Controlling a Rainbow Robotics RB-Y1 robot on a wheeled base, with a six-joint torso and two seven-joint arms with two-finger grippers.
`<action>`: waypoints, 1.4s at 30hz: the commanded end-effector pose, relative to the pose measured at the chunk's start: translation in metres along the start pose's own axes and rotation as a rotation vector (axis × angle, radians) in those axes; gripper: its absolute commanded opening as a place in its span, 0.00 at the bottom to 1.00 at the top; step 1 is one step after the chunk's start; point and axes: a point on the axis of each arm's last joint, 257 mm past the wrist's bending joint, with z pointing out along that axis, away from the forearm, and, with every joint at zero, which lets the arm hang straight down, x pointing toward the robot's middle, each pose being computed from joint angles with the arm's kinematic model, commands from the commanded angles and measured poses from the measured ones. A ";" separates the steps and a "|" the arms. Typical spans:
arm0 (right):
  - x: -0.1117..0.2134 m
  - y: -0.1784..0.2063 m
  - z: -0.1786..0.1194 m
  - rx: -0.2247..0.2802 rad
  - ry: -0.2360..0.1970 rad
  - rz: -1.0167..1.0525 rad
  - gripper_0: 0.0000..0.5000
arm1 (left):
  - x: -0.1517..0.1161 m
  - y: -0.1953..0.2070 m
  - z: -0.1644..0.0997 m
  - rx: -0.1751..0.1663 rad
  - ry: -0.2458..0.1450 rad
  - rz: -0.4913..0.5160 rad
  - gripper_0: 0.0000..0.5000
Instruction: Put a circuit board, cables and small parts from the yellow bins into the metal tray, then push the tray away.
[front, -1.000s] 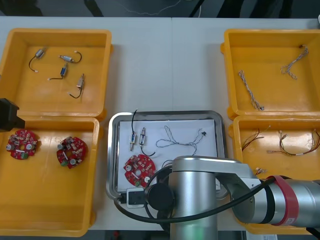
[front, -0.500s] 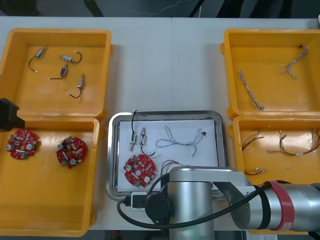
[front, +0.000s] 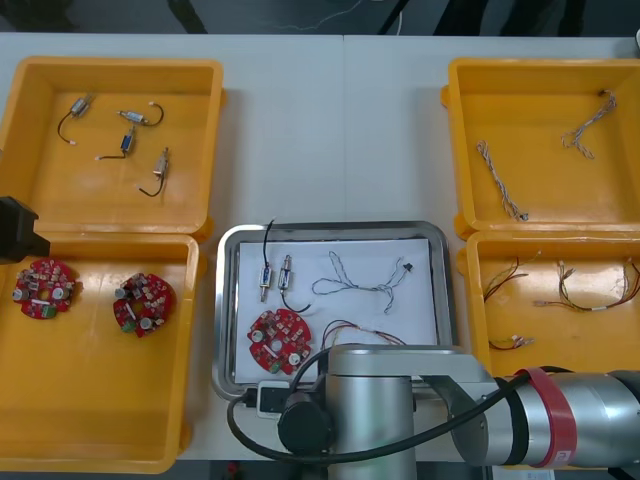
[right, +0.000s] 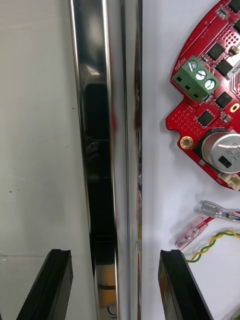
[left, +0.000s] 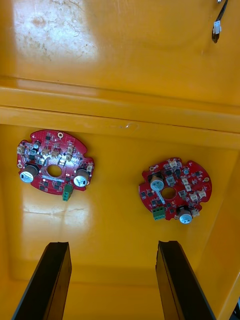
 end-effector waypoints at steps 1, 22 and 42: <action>-0.009 0.018 -0.002 -0.015 -0.016 0.003 1.00 | -0.008 0.019 -0.017 -0.059 -0.039 0.090 1.00; -0.009 0.020 -0.001 -0.005 -0.018 0.027 0.69 | -0.008 0.019 -0.017 -0.059 -0.039 0.090 1.00; -0.008 0.009 0.001 0.050 -0.021 0.023 0.03 | -0.008 0.019 -0.017 -0.059 -0.039 0.090 1.00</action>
